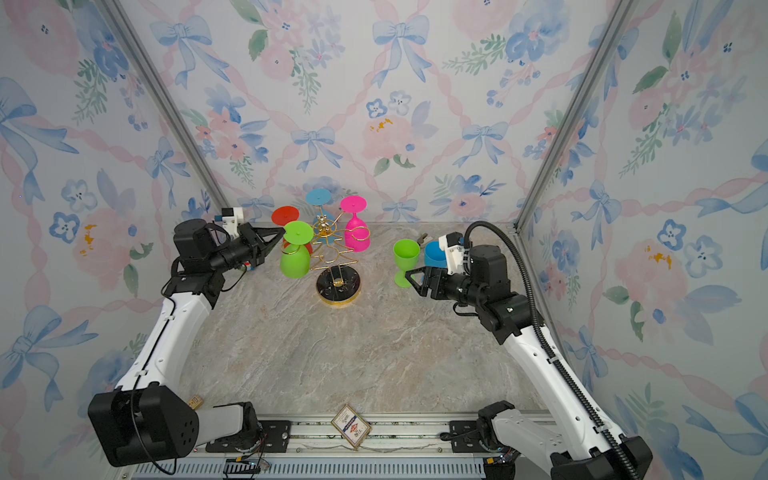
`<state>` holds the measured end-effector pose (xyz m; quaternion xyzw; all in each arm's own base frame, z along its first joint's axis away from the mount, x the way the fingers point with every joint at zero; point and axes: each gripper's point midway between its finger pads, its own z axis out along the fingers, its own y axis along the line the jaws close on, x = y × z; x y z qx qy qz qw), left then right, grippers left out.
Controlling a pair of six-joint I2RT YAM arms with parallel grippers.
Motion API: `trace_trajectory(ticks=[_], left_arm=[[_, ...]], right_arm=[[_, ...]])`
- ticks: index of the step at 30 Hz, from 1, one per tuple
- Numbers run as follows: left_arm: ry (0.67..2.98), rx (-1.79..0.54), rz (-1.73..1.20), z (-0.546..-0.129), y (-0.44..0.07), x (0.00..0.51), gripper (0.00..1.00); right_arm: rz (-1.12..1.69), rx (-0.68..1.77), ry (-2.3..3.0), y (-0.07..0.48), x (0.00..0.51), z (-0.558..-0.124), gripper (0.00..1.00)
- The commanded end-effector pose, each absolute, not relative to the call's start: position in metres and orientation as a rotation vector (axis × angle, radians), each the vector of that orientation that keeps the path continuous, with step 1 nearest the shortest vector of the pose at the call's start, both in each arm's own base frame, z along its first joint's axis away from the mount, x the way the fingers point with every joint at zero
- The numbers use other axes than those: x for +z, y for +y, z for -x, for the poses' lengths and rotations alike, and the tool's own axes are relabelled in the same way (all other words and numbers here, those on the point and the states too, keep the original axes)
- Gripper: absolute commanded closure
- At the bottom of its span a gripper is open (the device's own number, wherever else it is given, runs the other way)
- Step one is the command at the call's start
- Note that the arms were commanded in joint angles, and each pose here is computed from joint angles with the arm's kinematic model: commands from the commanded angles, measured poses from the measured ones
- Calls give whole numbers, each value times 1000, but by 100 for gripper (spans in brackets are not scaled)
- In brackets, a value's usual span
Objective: Take the wine glass off the wine glass rack
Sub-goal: 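Close the left gripper on the lime green glass's foot on the rack, then pull the lime green glass off the rack hook toward the robot with left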
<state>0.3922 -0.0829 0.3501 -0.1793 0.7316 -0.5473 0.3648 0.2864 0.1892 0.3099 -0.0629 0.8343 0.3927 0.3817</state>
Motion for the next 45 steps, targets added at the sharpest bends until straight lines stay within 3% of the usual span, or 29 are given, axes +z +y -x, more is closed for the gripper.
trace_trajectory(ticks=[1,27,45], left_arm=[[1858,-1419,454,-398,-83,348,100],[1803,-1345,503,-402,-50,353,100],[1727,-1287,577,-364,-20,353,100]], right_arm=[[145,1005,2111,187,311,-287,21],[129,1008,2118,185,305,-283,21],[131,1004,2116,184,304,-281,22]])
